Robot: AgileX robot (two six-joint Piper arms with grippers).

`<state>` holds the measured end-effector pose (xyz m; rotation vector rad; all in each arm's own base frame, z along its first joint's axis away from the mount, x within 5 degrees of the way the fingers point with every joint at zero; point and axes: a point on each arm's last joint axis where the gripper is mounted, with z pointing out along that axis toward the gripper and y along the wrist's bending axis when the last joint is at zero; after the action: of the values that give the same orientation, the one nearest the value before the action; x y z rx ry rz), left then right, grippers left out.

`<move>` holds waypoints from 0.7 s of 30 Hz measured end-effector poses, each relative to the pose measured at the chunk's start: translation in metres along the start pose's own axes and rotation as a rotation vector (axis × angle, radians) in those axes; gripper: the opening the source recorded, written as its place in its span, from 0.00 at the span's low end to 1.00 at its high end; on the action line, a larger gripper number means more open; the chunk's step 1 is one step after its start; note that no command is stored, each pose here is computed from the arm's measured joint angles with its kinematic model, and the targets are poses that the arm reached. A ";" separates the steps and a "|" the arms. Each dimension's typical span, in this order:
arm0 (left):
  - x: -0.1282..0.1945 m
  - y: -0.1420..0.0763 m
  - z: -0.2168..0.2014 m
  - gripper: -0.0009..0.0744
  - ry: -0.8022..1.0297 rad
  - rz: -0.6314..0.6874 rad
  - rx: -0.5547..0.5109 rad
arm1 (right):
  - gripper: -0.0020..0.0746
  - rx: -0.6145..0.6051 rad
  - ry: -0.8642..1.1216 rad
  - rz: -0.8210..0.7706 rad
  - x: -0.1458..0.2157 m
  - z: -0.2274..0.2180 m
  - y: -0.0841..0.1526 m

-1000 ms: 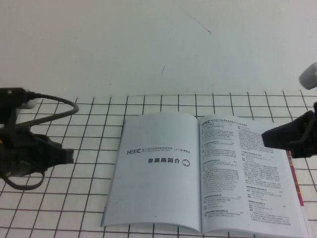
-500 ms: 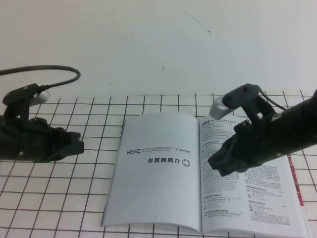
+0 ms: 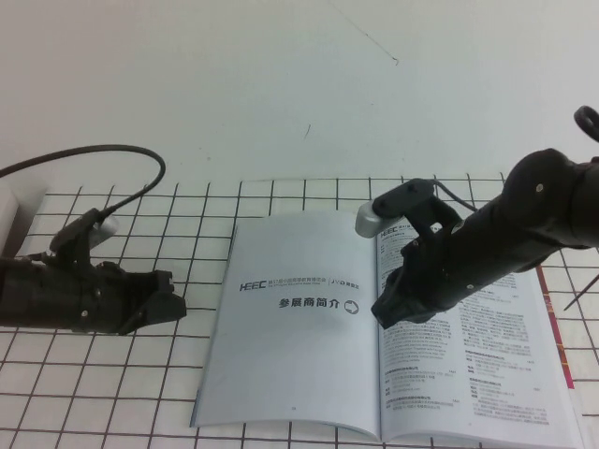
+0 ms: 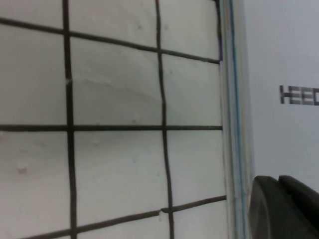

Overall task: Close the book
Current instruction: 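Close the open booklet and leave it lying on the table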

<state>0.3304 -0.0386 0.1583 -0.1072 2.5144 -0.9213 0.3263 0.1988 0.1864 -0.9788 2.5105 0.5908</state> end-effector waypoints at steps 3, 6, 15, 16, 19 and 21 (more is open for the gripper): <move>0.004 0.009 0.012 0.01 0.021 -0.030 0.011 | 0.02 0.009 0.041 -0.006 0.006 0.010 -0.005; 0.007 0.013 0.020 0.01 0.044 -0.049 0.037 | 0.02 0.033 0.080 -0.012 0.010 0.017 -0.009; 0.006 0.013 0.024 0.01 0.042 -0.040 0.074 | 0.02 0.095 0.157 0.005 0.018 0.027 -0.019; 0.006 0.013 0.024 0.01 0.039 -0.037 0.071 | 0.02 0.098 0.161 0.005 0.019 0.027 -0.019; 0.006 0.010 0.027 0.01 0.035 -0.031 0.062 | 0.02 0.096 0.174 0.004 0.020 0.031 -0.020; 0.009 0.004 0.031 0.01 0.042 -0.007 0.065 | 0.02 0.096 0.183 0.003 0.021 0.033 -0.021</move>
<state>0.3371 -0.0558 0.1313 -0.0765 2.5211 -1.0167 0.3337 0.1902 0.1432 -1.0354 2.6723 0.3934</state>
